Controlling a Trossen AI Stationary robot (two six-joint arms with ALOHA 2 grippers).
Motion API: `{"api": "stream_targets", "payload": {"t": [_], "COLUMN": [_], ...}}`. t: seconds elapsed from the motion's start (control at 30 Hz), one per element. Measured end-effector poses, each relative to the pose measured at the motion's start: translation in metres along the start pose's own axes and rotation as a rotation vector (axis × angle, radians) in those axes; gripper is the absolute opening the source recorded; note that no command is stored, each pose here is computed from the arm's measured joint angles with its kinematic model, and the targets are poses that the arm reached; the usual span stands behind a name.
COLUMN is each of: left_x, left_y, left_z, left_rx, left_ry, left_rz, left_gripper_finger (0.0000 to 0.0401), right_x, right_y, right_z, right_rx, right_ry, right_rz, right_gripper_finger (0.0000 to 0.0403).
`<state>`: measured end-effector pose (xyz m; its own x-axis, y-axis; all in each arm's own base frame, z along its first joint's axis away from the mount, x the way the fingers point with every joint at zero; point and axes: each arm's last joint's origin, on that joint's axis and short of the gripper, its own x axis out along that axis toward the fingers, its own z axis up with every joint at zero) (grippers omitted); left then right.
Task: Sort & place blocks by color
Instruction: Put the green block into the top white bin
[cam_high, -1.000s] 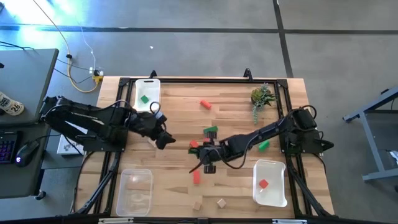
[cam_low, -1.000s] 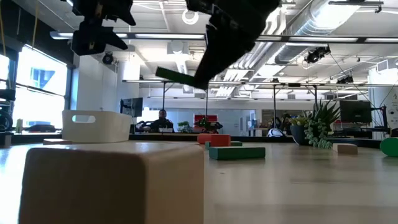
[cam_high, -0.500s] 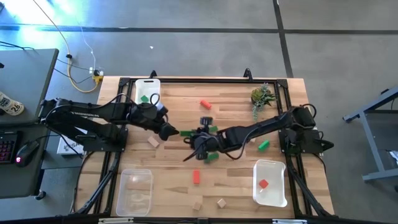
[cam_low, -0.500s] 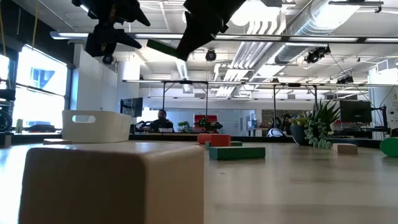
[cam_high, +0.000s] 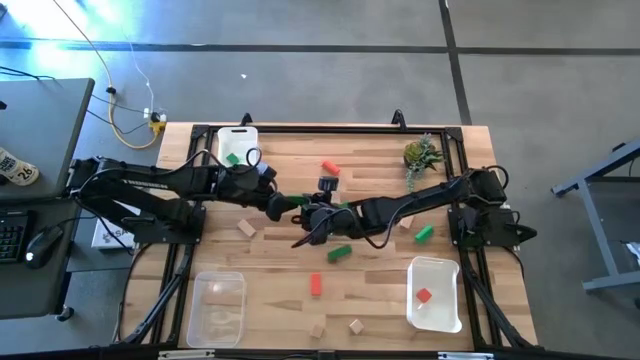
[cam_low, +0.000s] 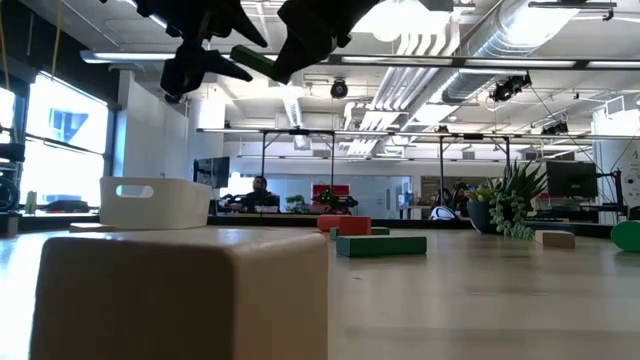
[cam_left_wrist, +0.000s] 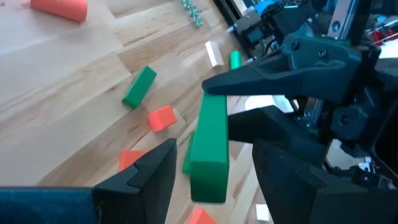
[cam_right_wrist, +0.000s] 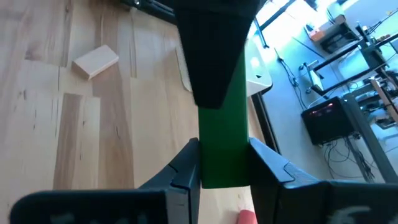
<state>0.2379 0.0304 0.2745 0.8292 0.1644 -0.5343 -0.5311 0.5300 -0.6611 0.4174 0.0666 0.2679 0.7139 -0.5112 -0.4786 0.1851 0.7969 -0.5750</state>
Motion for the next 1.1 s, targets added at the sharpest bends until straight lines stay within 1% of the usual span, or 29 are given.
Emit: {"api": "stream_targets", "payload": {"t": [0.17, 0.23, 0.63, 0.77, 0.9, 0.97, 1.1], "left_x": [0.0047, 0.0065, 0.0067, 0.0067, 0.0067, 0.0067, 0.0066], "left_y": [0.0005, 0.0011, 0.0028, 0.0031, 0.0033, 0.0034, 0.0062], "left_z": [-0.0007, -0.0013, 0.0057, 0.0065, 0.0062, 0.0061, 0.0041], "left_rx": [0.001, 0.002, 0.129, 0.151, 0.191, 0.207, 0.267], "left_ry": [0.005, 0.010, -0.025, -0.023, -0.019, -0.016, 0.005], "left_rz": [0.007, 0.014, 0.006, 0.001, 0.003, 0.003, 0.033], "left_gripper_finger": [0.0198, 0.0189, 0.0062, 0.0039, 0.0036, 0.0038, 0.0038], "right_x": [-0.0001, -0.0001, 0.0000, 0.0000, -0.0001, -0.0001, -0.0002], "right_y": [-0.0009, -0.0009, -0.0004, -0.0006, -0.0004, -0.0003, -0.0001], "right_z": [-0.0002, -0.0002, -0.0002, -0.0006, -0.0006, -0.0006, 0.0001], "right_rx": [0.000, 0.000, -0.001, 0.001, 0.002, -0.002, 0.004], "right_ry": [0.007, 0.007, 0.003, 0.008, 0.008, 0.007, 0.000], "right_rz": [-0.028, -0.028, -0.007, -0.016, -0.012, -0.011, -0.003], "right_gripper_finger": [0.0074, 0.0074, 0.0074, 0.0074, 0.0073, 0.0085, 0.0152]}}
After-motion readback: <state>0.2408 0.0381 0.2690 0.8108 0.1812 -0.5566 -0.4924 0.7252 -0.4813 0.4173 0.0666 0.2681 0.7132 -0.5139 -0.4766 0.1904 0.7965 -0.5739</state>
